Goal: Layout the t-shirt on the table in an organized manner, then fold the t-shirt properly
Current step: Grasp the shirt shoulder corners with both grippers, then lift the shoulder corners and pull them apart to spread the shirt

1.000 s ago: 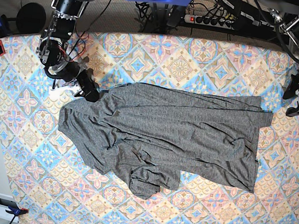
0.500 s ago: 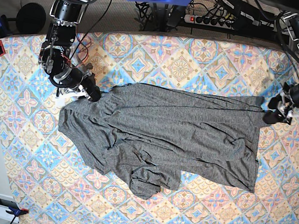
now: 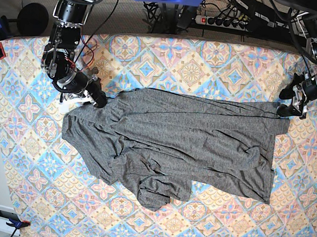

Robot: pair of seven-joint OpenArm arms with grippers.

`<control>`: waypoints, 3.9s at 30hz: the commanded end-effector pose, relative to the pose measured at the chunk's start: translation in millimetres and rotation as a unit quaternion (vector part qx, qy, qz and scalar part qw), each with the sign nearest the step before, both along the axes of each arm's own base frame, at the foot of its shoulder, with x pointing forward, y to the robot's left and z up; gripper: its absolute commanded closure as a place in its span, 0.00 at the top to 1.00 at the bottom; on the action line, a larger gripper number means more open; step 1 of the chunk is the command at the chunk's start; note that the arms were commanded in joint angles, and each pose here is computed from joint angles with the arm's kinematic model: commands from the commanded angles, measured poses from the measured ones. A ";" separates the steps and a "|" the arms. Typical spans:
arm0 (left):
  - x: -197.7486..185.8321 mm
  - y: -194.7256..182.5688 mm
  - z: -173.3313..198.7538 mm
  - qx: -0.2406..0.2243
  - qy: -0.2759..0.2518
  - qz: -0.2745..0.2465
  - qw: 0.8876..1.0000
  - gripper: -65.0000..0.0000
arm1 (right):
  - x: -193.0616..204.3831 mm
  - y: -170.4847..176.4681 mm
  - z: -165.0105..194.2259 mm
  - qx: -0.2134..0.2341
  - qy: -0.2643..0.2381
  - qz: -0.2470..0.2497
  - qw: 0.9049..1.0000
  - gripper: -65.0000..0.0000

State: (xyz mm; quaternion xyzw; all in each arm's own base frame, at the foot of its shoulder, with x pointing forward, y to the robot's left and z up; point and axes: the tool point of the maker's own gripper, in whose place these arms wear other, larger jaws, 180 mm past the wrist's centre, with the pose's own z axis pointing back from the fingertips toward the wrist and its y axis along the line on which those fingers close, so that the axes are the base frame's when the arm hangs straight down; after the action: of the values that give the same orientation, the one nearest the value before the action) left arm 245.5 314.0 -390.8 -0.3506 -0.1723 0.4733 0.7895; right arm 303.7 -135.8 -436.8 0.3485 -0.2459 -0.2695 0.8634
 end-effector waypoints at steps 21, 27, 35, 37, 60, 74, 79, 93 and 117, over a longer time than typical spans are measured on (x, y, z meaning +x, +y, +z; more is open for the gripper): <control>31.8 -20.1 -25.9 0.054 0.019 0.007 0.998 0.59 | 3.0 25.3 4.4 0.036 -0.013 0.012 0.999 0.00; 33.2 -20.1 -24.8 0.054 0.016 0.007 0.998 0.34 | 1.6 25.3 3.5 0.036 -0.012 0.012 0.999 0.00; 26.0 -9.4 -24.4 0.067 0.026 0.004 0.997 0.00 | 1.2 23.8 26.3 0.020 -0.048 0.021 0.998 0.00; 24.8 -5.2 -23.3 0.072 0.027 0.004 0.997 0.00 | -4.3 23.7 26.3 0.017 -0.047 0.022 0.998 0.00; -33.3 36.1 -17.2 0.078 0.060 0.005 0.995 0.00 | -68.1 -10.4 12.7 -0.012 -0.011 -0.015 1.000 0.00; -67.4 23.2 -10.9 0.126 0.058 -0.061 0.988 0.00 | -100.7 -9.8 12.2 -0.024 0.005 -0.005 1.000 0.00; -70.3 21.1 -10.2 0.128 0.059 -0.066 0.988 0.00 | -96.4 -7.4 22.9 -0.029 -0.011 0.001 1.000 0.00; -18.0 -8.3 34.4 0.031 -0.069 -0.055 0.996 0.00 | -62.1 14.3 51.2 -0.023 -0.063 0.036 0.997 0.00; 46.0 14.9 32.4 0.013 -0.073 0.020 0.997 0.00 | 34.8 27.0 67.2 0.011 -0.106 0.038 0.994 0.00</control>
State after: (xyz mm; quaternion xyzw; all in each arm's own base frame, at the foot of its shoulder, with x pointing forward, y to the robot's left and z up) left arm 280.7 319.6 -377.3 -0.3664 -0.2165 0.4724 0.7718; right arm 327.9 -106.7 -385.0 0.3855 -0.2968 -0.2074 0.8487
